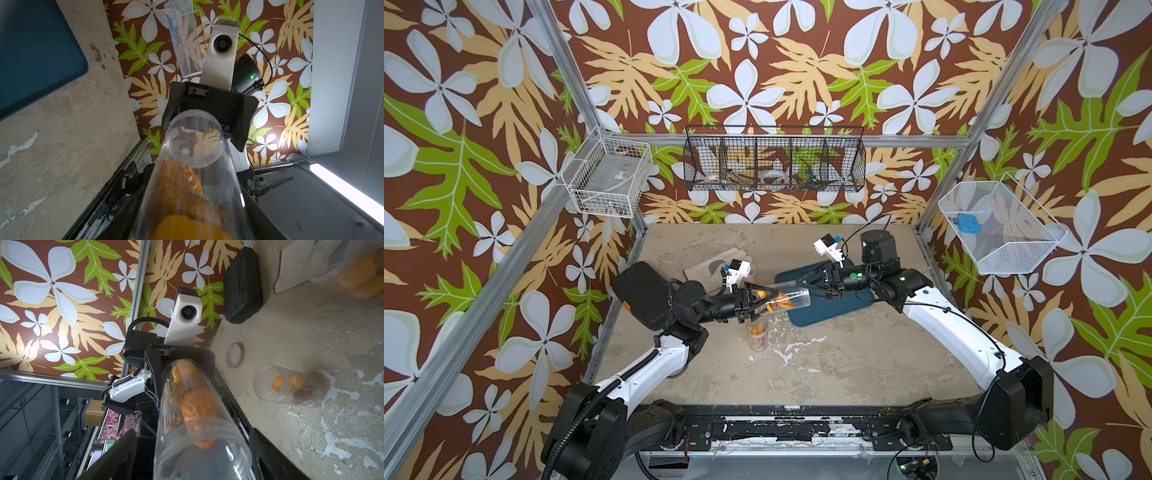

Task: Pour the cookies out of the jar
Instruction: Pick up the jar from the center of the board, then unscrew the lid from the jar.

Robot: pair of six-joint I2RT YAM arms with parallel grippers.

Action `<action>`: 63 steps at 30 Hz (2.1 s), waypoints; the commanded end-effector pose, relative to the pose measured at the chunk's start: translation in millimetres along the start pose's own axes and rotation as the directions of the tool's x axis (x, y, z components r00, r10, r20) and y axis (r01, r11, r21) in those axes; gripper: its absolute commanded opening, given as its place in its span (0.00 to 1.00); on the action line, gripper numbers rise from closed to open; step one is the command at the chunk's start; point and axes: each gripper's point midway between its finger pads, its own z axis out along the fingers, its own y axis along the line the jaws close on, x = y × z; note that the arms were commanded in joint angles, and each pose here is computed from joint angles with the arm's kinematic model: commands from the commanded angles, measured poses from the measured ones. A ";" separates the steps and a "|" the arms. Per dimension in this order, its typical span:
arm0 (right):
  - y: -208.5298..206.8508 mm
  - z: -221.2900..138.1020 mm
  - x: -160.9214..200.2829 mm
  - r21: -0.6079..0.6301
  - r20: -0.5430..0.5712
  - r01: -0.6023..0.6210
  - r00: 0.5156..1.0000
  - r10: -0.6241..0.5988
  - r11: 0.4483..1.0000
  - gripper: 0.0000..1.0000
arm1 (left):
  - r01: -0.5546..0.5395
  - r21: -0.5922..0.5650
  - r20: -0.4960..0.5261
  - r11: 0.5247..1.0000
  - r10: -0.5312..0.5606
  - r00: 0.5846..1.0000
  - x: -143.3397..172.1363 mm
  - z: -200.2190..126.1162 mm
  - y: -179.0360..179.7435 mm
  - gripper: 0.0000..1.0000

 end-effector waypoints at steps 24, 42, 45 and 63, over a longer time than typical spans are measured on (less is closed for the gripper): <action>15.6 1.5 12.4 -0.048 0.019 0.016 1.000 -0.016 0.999 0.97 | -0.038 -0.117 0.051 0.992 0.044 0.998 6.4 -26.6 -9.7 0.62; 21.0 3.7 14.0 -0.073 -0.008 0.050 0.999 -0.050 0.996 0.92 | -0.045 0.045 0.061 0.998 0.042 0.997 3.0 -25.5 -33.3 0.63; 25.7 3.4 11.7 -0.079 -0.009 0.073 0.997 -0.074 0.994 0.90 | -0.055 0.035 0.023 0.998 0.054 0.998 3.6 -21.8 -36.3 0.63; 29.4 7.8 15.4 -0.102 -0.029 0.068 0.997 -0.071 0.992 0.79 | -0.028 0.032 0.016 0.999 0.027 1.000 -5.0 -14.4 -34.4 0.60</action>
